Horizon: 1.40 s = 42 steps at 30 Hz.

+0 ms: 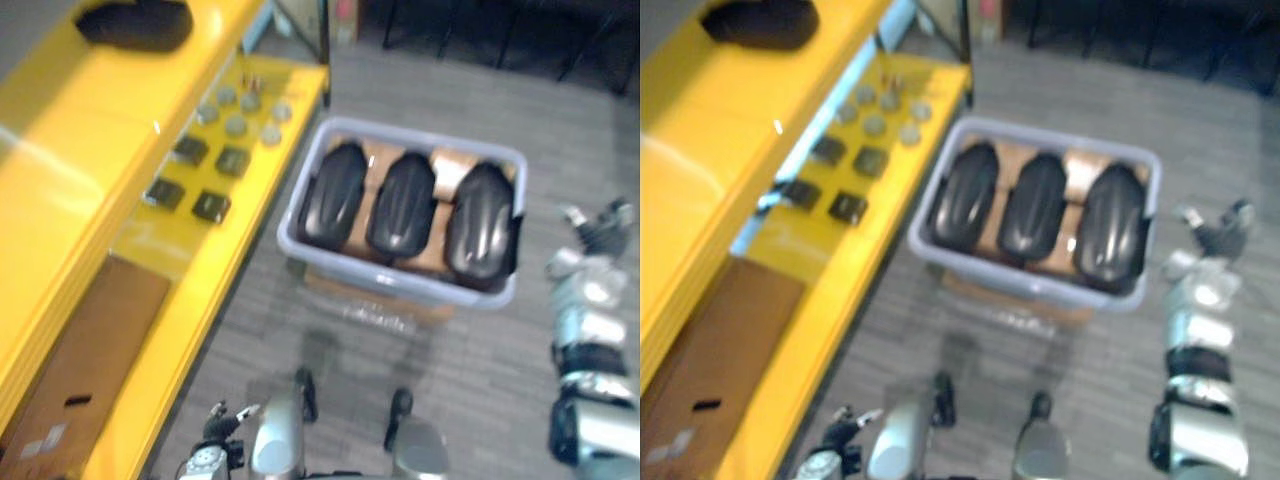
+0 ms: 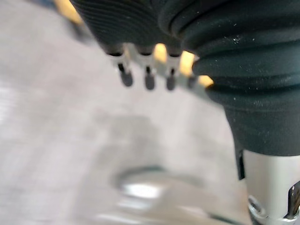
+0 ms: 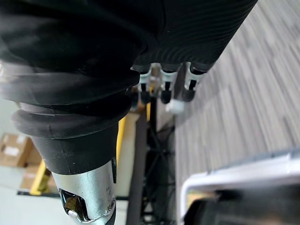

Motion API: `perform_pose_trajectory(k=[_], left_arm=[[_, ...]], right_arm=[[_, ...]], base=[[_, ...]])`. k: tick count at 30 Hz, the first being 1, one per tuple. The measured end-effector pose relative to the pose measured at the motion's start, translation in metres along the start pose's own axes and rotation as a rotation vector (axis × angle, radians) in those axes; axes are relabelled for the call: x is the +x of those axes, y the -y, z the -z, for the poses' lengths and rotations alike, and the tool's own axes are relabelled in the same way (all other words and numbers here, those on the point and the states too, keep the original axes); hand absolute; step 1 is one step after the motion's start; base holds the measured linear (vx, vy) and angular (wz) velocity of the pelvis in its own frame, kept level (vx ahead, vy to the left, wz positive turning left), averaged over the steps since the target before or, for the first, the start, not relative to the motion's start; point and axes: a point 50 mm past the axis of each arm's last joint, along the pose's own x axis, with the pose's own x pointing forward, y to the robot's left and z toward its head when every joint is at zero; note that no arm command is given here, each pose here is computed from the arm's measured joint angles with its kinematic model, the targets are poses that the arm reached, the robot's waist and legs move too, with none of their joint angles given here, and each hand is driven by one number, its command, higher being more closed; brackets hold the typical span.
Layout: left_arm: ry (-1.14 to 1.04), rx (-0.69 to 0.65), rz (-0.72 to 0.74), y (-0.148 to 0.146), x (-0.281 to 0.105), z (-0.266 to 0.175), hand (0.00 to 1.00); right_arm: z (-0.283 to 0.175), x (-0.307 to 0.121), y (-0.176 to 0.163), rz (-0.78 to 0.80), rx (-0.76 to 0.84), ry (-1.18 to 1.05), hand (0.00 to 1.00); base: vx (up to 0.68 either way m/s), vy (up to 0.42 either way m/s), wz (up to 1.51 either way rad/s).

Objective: Walk over and take plastic housings, then place them on the shelf

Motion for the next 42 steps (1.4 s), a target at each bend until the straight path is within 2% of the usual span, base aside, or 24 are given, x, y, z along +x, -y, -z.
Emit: perform_pose_trajectory(k=[7,12,17,20,33,42], left_arm=[[0.072,-0.159,0.036,0.011,0.004,-0.030,0.00],[0.103,-0.175,0.081,0.013,0.004,-0.036,0.00],[0.106,-0.229,0.121,0.017,0.003,-0.037,0.00],[0.106,-0.245,0.144,0.018,0.003,-0.037,0.00],[0.082,-0.310,0.185,0.026,0.001,-0.032,0.00],[0.084,-0.283,0.227,0.029,0.000,-0.031,0.00]], right_arm=[[-0.037,0.002,-0.008,0.077,0.068,0.132,0.00],[-0.060,0.008,0.004,0.153,0.061,0.193,0.00],[-0.083,0.016,-0.004,0.151,0.069,0.198,0.00],[-0.091,0.020,-0.005,0.206,0.066,0.179,0.00],[-0.098,0.033,-0.013,0.188,-0.078,0.049,0.00],[-0.076,0.038,-0.006,0.140,-0.227,-0.098,0.00]], base=[[-0.10,0.048,0.04],[-0.07,0.017,0.04],[-0.01,-0.001,-0.06],[0.01,-0.001,0.01],[0.03,-0.005,0.03],[-0.01,0.000,0.07]])
